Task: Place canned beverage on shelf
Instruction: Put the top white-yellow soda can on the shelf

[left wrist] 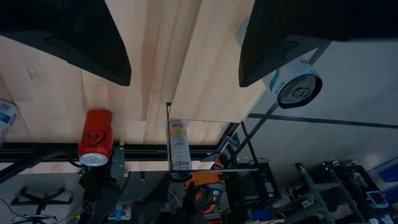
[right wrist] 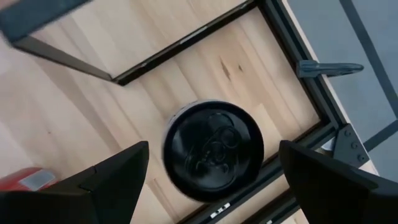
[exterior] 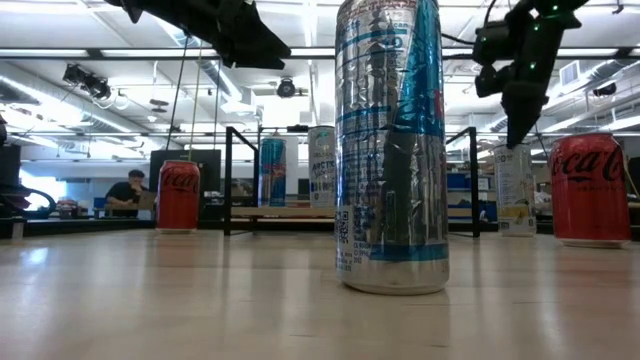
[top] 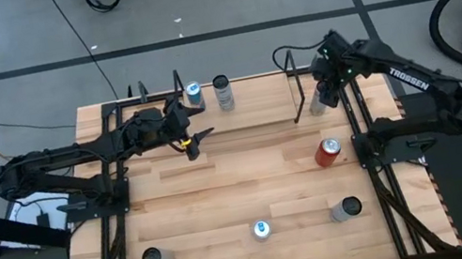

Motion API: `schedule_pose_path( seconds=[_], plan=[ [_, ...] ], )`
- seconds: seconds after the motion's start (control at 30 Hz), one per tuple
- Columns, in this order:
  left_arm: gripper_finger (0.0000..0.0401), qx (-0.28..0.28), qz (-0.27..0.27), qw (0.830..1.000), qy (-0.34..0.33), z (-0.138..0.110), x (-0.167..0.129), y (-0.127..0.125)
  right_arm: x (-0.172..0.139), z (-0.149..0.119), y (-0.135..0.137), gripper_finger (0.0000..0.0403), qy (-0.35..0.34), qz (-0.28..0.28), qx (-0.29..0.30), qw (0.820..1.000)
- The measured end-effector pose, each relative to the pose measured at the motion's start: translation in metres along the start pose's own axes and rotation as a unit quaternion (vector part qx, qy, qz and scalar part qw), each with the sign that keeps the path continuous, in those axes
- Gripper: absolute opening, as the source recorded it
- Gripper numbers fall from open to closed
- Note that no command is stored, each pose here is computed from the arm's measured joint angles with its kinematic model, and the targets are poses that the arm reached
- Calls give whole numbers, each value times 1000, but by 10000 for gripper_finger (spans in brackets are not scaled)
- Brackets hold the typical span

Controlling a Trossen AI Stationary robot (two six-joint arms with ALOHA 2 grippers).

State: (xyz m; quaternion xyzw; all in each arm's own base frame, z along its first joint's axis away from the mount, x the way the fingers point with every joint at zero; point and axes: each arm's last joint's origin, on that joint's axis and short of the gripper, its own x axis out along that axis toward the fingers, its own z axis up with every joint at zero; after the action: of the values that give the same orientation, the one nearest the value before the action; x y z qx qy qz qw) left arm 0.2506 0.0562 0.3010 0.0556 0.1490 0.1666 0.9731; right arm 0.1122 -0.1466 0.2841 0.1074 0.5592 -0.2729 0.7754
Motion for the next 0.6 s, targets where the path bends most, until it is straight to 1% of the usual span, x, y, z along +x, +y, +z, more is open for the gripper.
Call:
schedule_pose_path(
  seconds=[0.27,0.37,0.47,0.6],
  plan=[
    [299,0,0,1000,0,0,0,0,7,-3,0,367,10,-11,4,1000],
    [299,0,0,1000,0,0,0,0,7,-3,0,359,10,-12,17,1000],
    [299,0,0,1000,0,0,0,0,7,-3,-1,338,12,-20,28,999],
    [299,0,0,1000,0,0,0,0,7,-3,-1,293,13,-22,31,999]
  ],
)
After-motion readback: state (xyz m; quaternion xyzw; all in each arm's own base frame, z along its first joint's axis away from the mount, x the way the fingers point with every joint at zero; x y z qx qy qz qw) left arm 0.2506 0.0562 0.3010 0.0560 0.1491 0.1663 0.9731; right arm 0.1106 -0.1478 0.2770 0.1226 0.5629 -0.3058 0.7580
